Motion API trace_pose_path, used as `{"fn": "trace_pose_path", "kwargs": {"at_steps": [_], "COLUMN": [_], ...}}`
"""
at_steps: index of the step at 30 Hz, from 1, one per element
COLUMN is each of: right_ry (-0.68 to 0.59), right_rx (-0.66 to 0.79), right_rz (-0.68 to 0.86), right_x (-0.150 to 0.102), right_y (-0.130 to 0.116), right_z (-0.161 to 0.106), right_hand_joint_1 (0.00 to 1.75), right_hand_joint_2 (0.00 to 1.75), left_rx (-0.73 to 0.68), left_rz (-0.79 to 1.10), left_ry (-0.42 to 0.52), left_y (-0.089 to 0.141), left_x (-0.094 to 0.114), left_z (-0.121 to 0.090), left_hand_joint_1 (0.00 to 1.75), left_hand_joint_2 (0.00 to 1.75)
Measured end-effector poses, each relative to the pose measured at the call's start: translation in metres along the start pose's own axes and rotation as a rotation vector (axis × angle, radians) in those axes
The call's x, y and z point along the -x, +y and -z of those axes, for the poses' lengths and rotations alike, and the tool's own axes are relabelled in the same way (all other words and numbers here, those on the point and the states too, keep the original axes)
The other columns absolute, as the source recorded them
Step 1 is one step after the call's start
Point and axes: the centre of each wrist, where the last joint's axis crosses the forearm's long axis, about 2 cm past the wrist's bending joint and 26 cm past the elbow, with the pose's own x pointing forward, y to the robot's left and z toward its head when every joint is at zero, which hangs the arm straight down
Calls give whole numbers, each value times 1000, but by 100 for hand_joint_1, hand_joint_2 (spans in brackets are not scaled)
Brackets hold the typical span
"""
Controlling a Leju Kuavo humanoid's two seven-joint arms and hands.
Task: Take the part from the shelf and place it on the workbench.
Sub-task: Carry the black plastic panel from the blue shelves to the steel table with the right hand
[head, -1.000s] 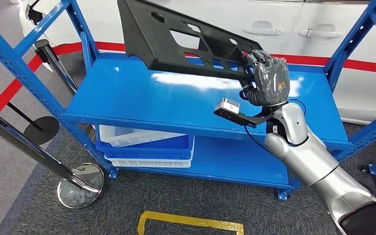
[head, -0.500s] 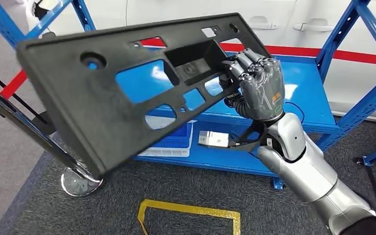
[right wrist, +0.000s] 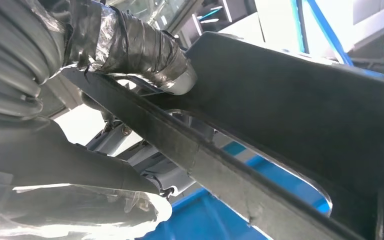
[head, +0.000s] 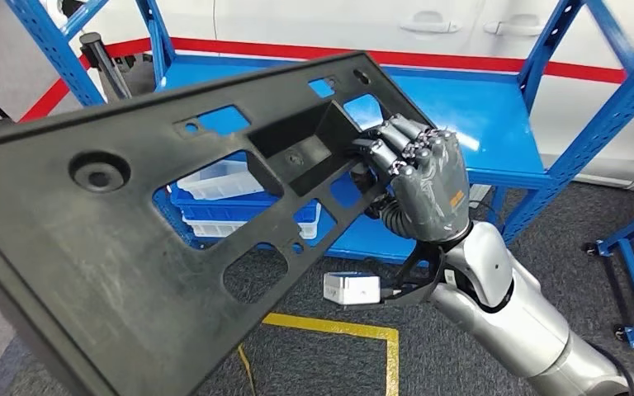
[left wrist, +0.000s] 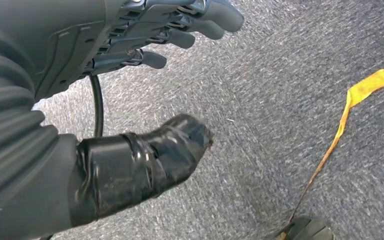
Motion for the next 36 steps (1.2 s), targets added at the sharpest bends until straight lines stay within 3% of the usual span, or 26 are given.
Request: {"fn": "trace_pose_path", "kwargs": {"at_steps": [36], "right_ry": [-45], "right_rx": [-78], "right_rz": [-10], "right_x": [-12], "right_y": [-3], "right_z": [-2], "right_hand_joint_1": [175], "right_hand_joint_2": [175], "left_rx": [-2], "left_rz": [-1], "left_ry": [16], "left_y": [9], "left_x": [1], "left_z": [5], "left_hand_joint_1": [0], "left_hand_joint_2": [175]}}
